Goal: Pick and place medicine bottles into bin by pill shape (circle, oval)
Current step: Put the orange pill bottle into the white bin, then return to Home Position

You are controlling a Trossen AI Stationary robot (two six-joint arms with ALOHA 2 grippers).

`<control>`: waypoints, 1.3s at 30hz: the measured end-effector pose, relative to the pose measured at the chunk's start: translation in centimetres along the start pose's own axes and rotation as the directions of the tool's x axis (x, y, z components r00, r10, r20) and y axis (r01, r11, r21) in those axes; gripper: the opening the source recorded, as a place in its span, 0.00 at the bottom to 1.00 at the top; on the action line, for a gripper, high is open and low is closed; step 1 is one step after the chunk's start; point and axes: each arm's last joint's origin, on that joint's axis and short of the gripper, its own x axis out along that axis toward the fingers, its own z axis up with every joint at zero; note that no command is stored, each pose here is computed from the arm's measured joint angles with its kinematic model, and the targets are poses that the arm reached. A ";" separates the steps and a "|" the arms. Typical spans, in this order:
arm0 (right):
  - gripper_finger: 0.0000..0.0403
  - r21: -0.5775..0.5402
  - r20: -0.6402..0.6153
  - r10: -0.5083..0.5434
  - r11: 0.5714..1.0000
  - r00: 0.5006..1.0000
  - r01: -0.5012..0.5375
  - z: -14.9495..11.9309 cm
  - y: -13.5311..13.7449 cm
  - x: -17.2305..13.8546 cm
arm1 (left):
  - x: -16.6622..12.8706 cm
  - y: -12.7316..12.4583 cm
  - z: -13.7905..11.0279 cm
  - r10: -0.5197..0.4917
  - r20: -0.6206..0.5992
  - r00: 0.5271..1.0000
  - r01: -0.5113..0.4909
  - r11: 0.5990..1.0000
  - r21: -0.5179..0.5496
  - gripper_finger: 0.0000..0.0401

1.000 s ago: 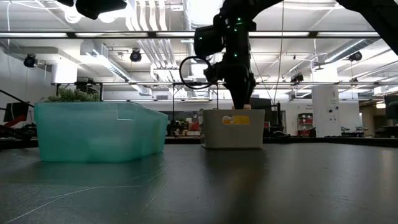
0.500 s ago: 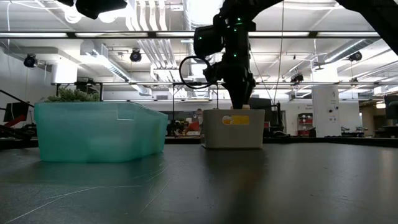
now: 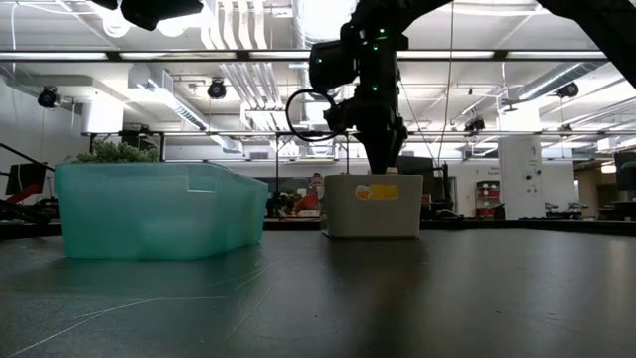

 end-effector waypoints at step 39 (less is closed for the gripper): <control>0.63 -0.216 0.705 0.141 0.976 0.695 0.020 -9.4 8.7 -6.7 | 0.2 -0.1 -0.3 0.003 0.022 1.000 -0.002 1.000 -0.015 0.59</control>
